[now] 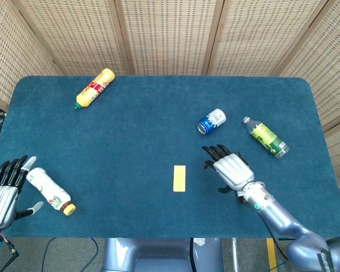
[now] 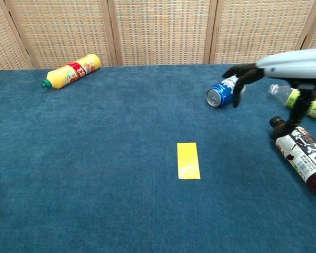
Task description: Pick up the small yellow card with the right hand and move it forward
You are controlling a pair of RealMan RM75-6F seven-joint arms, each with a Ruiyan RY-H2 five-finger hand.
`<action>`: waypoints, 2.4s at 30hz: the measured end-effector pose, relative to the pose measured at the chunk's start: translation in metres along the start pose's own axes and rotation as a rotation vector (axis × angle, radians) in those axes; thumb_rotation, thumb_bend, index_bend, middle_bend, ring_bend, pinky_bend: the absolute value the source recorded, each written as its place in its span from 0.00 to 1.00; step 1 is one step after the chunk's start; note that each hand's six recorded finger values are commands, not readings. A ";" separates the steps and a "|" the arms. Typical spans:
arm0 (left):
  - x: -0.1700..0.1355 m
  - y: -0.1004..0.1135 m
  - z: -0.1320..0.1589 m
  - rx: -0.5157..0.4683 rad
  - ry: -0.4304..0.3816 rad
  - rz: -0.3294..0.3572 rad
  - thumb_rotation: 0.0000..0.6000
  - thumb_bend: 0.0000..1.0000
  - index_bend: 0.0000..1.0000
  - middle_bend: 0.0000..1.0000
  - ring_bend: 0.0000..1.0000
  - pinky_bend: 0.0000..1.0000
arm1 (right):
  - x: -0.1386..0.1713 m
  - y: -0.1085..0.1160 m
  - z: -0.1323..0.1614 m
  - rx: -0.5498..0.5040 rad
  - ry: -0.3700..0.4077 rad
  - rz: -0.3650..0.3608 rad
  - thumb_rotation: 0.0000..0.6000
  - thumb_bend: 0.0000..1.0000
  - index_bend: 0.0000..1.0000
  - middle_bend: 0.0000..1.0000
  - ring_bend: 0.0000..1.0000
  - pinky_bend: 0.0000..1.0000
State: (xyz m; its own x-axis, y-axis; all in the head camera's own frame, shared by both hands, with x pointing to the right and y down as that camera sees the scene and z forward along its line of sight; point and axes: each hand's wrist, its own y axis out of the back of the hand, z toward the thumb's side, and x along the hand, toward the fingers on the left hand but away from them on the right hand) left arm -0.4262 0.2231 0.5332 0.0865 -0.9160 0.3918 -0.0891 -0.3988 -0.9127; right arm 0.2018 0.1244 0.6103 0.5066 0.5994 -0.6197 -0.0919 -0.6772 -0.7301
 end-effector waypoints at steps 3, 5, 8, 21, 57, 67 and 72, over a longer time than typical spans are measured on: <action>0.002 -0.002 0.000 0.003 0.003 -0.006 1.00 0.00 0.00 0.00 0.00 0.00 | -0.025 -0.005 0.025 0.000 0.038 0.023 1.00 0.11 0.38 0.00 0.00 0.00; 0.003 -0.003 -0.001 0.004 0.007 -0.010 1.00 0.00 0.00 0.00 0.00 0.00 | -0.036 -0.009 0.038 0.002 0.055 0.034 1.00 0.11 0.39 0.00 0.00 0.00; 0.005 -0.005 -0.002 0.005 0.014 -0.019 1.00 0.00 0.00 0.00 0.00 0.00 | -0.048 -0.015 0.053 -0.005 0.069 0.049 1.00 0.12 0.39 0.00 0.00 0.00; 0.004 -0.006 0.000 0.011 0.005 -0.017 1.00 0.00 0.00 0.00 0.00 0.00 | -0.083 -0.065 0.076 0.104 0.021 0.103 1.00 0.13 0.42 0.00 0.00 0.00; 0.006 -0.005 -0.005 -0.002 0.019 -0.030 1.00 0.00 0.00 0.00 0.00 0.00 | -0.110 -0.099 0.091 0.158 0.007 0.098 1.00 0.14 0.46 0.00 0.00 0.00; 0.006 -0.008 -0.005 0.002 0.019 -0.035 1.00 0.00 0.00 0.00 0.00 0.00 | -0.114 -0.081 0.076 0.227 -0.034 0.002 1.00 0.26 0.48 0.00 0.00 0.00; 0.006 -0.008 -0.003 0.005 0.014 -0.037 1.00 0.00 0.00 0.00 0.00 0.00 | -0.108 -0.065 0.068 0.215 -0.044 -0.064 1.00 0.29 0.45 0.00 0.00 0.00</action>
State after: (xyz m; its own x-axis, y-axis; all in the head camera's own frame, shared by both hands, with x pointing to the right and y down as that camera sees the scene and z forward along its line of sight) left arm -0.4279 0.2211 0.5435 0.0753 -0.9012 0.4269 -0.0816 -0.4323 -0.8981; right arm 0.0951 0.1328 0.7051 0.4795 0.6594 -0.5791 -0.2443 -0.5335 -0.8098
